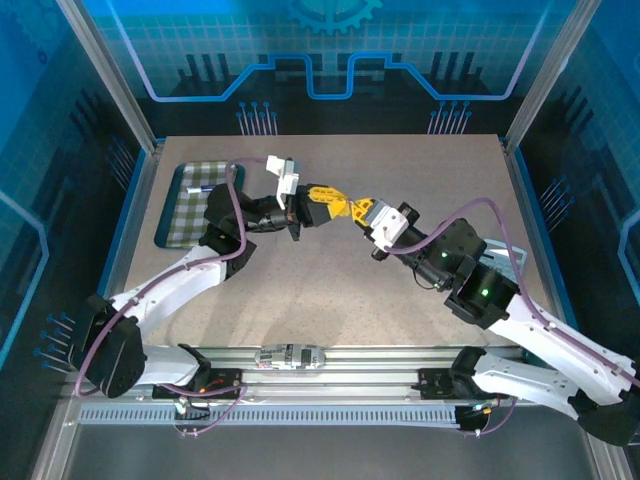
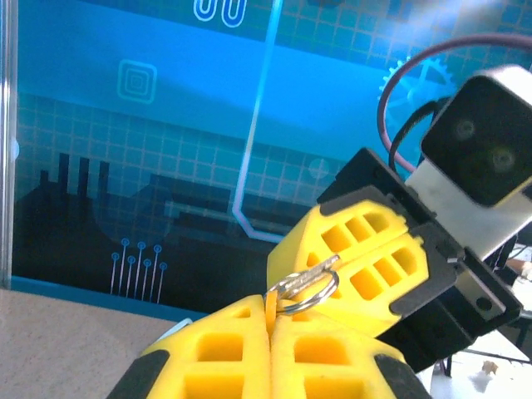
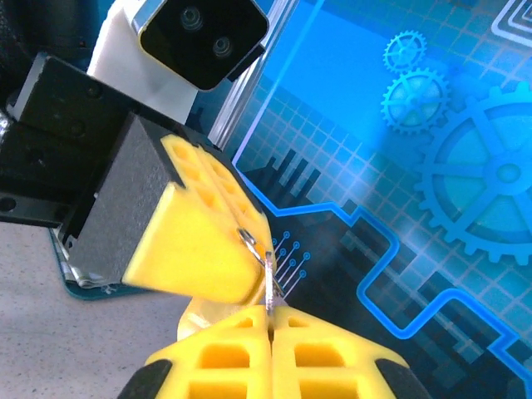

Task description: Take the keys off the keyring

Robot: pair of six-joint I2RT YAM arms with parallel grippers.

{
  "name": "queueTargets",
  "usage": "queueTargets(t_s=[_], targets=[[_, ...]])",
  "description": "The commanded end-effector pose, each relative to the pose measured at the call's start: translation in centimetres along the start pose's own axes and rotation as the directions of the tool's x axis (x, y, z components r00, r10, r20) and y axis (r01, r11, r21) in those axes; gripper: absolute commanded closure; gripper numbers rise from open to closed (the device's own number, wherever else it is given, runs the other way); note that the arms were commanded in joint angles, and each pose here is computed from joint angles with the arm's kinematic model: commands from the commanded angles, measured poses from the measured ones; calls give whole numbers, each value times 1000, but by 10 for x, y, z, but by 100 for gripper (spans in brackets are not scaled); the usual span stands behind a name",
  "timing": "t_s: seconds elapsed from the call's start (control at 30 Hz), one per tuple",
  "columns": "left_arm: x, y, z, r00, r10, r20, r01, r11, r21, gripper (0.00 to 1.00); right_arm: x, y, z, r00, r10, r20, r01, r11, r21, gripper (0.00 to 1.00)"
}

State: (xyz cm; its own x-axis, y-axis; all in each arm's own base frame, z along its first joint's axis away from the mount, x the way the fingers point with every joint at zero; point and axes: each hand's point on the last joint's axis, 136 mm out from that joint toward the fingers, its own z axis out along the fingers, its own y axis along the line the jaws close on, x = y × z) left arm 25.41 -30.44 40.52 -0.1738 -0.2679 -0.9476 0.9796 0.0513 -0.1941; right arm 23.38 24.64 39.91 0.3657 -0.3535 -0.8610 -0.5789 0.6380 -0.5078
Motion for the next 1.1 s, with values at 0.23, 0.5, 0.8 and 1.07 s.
queueTargets(t_s=[0.23,0.5,0.8,1.07], targets=[[-19,-18,2,999,34,31,-37,996,87,100,11,15,9,975,-216,-50,217,976,32,100],[-15,-16,3,1000,21,-2,-21,998,64,100,14,39,19,905,-417,-85,420,908,17,100],[-18,-18,4,1000,8,1,-8,998,70,100,25,54,14,839,-540,-68,542,841,0,100],[-20,-25,4,1000,21,-14,-20,997,70,100,37,66,22,759,-646,-76,648,762,-2,100]])
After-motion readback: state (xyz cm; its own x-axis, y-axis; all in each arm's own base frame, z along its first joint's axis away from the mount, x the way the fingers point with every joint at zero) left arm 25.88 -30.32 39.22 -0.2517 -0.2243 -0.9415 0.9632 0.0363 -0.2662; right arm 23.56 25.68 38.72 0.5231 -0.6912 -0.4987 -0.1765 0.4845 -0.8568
